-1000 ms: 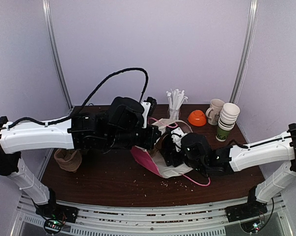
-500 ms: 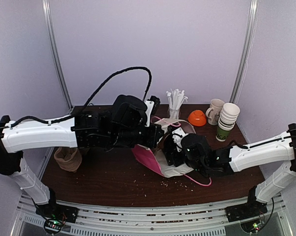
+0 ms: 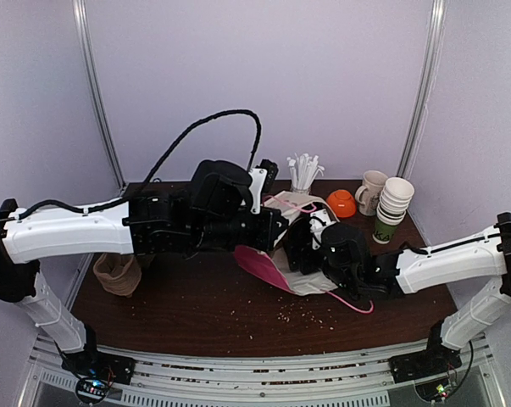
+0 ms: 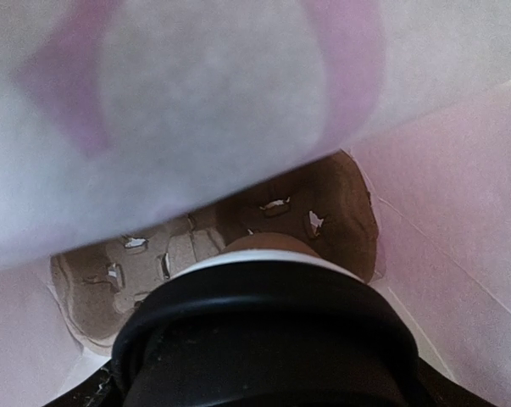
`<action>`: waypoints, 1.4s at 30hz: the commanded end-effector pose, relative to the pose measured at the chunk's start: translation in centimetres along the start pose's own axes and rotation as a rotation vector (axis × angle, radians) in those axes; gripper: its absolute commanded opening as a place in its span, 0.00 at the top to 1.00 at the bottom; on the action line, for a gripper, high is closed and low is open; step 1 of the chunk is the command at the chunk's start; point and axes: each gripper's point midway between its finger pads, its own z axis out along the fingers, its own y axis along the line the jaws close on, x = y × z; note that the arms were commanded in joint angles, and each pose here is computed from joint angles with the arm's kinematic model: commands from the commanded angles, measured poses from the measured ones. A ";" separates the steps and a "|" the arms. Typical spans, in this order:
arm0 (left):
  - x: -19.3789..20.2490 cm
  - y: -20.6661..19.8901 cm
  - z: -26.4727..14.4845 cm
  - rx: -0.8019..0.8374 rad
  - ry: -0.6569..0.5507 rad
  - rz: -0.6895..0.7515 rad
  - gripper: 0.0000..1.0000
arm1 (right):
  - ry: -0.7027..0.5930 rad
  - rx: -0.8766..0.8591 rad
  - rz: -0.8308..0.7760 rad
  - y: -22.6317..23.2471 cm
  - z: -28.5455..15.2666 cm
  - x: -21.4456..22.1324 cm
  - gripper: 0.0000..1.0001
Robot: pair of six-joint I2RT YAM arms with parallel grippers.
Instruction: Pack the takeout coffee
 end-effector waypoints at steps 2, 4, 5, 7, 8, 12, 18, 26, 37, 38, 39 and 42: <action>1.1 -2.4 0.2 0.105 0.038 0.009 1.00 | -0.103 -0.036 0.141 0.0 -0.3 -2.9 0.25; 1.2 -2.3 0.3 0.102 0.042 0.011 1.00 | -0.106 -0.029 0.151 -0.1 -0.3 -3.0 0.25; 1.3 -2.3 0.2 0.102 0.043 0.010 1.00 | -0.115 -0.025 0.161 -0.2 -0.3 -3.1 0.26; 1.4 -2.2 0.3 0.098 0.047 0.011 1.00 | -0.131 -0.019 0.186 -0.5 -0.4 -3.2 0.26; 1.5 -2.1 0.3 0.095 0.050 0.009 1.00 | -0.135 -0.024 0.191 -0.4 -0.5 -3.3 0.26; 1.5 -1.6 0.2 0.066 0.052 0.004 1.00 | -0.111 -0.035 0.177 0.1 -0.3 -3.1 0.27; 1.3 -0.5 -0.3 0.006 0.050 -0.023 1.00 | -0.061 -0.041 0.032 0.5 -1.0 -2.0 0.27; 1.6 -1.2 -0.6 0.041 0.084 -0.072 1.00 | 0.049 -0.018 -0.139 -0.2 -2.7 -0.8 0.27; 2.8 -1.9 -0.6 0.108 0.106 -0.122 1.00 | 0.145 0.007 -0.207 -0.5 -2.1 1.3 0.27; 2.8 -2.0 -0.5 0.111 0.108 -0.122 1.00 | 0.147 0.022 -0.206 -0.6 -1.7 1.4 0.27; 2.7 -2.0 -0.5 0.114 0.107 -0.121 1.00 | 0.145 0.028 -0.204 -0.4 -1.4 1.3 0.27; 2.9 -2.1 -0.2 0.117 0.120 -0.115 1.00 | 0.145 0.015 -0.199 0.6 -0.3 1.5 0.27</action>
